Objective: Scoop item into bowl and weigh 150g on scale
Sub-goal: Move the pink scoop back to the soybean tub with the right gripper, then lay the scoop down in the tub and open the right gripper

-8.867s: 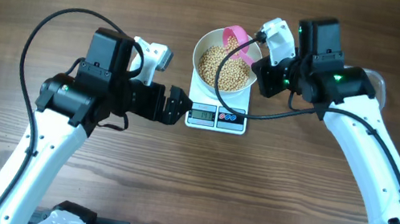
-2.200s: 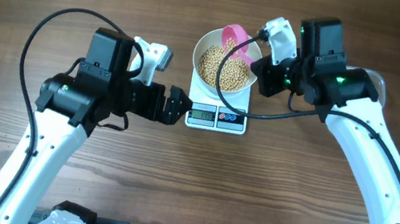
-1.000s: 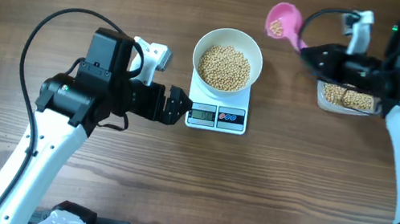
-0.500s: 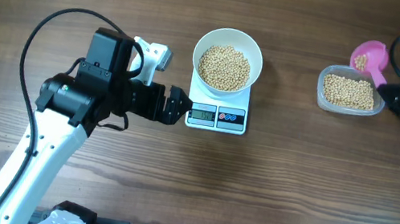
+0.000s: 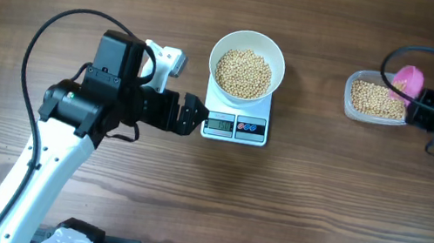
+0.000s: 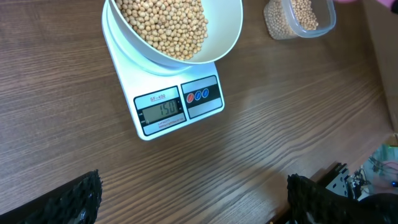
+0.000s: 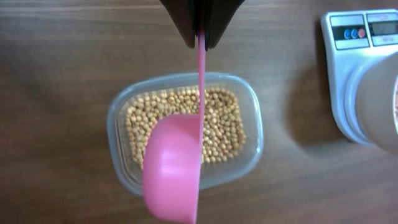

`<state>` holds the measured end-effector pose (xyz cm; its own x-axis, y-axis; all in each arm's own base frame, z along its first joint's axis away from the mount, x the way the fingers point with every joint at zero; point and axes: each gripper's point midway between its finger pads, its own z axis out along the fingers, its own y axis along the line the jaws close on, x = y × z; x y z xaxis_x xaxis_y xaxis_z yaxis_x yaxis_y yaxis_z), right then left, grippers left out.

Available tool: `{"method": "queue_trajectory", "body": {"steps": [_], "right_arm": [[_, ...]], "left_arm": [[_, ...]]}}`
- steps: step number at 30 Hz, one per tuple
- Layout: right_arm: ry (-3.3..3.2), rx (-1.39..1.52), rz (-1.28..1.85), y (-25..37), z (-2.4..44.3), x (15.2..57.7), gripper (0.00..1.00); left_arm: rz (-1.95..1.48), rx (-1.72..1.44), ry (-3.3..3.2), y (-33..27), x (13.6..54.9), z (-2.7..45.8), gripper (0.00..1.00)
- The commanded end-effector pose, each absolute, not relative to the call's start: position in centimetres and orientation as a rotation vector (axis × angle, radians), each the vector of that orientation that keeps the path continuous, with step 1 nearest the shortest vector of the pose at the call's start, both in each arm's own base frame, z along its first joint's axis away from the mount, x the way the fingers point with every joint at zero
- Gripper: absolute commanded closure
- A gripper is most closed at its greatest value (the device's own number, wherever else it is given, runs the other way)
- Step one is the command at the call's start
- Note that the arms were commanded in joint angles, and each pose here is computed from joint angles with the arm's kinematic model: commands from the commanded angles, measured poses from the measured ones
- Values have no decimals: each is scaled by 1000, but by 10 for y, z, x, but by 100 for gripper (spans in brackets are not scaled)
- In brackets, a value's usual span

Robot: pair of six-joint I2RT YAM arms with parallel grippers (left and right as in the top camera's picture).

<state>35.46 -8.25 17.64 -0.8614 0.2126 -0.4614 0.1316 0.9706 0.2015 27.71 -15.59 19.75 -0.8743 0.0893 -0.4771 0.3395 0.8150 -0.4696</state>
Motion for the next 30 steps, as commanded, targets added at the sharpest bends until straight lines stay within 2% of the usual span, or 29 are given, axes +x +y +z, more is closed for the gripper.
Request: {"method": "queue_trajectory", "body": {"steps": [1, 6, 13, 17, 20, 23, 27, 28, 29, 30], "right_arm": [[2634, 340, 226, -84, 170, 353, 96], [2697, 421, 266, -81, 154, 347, 96], [2717, 803, 359, -81, 126, 348, 96], [2711, 814, 360, -82, 125, 351, 96], [2711, 812, 366, -81, 125, 351, 87], [2711, 813, 365, -81, 125, 351, 86], [2711, 812, 365, -81, 125, 351, 69], [2710, 811, 365, -81, 125, 351, 62], [2711, 808, 364, -81, 125, 351, 50], [2711, 809, 364, -82, 125, 351, 42]], "left_arm": [[-770, 316, 2534, -154, 282, 205, 0], [-770, 317, 2534, -154, 282, 205, 0], [-770, 316, 2534, -154, 282, 205, 0], [-770, 316, 2534, -154, 282, 205, 0], [-770, 317, 2534, -154, 282, 205, 0], [-770, 316, 2534, -154, 282, 205, 0], [-770, 317, 2534, -154, 282, 205, 0], [-769, 316, 2534, -154, 282, 205, 0], [-770, 316, 2534, -154, 282, 205, 0], [-770, 316, 2534, -154, 282, 205, 0]]}}
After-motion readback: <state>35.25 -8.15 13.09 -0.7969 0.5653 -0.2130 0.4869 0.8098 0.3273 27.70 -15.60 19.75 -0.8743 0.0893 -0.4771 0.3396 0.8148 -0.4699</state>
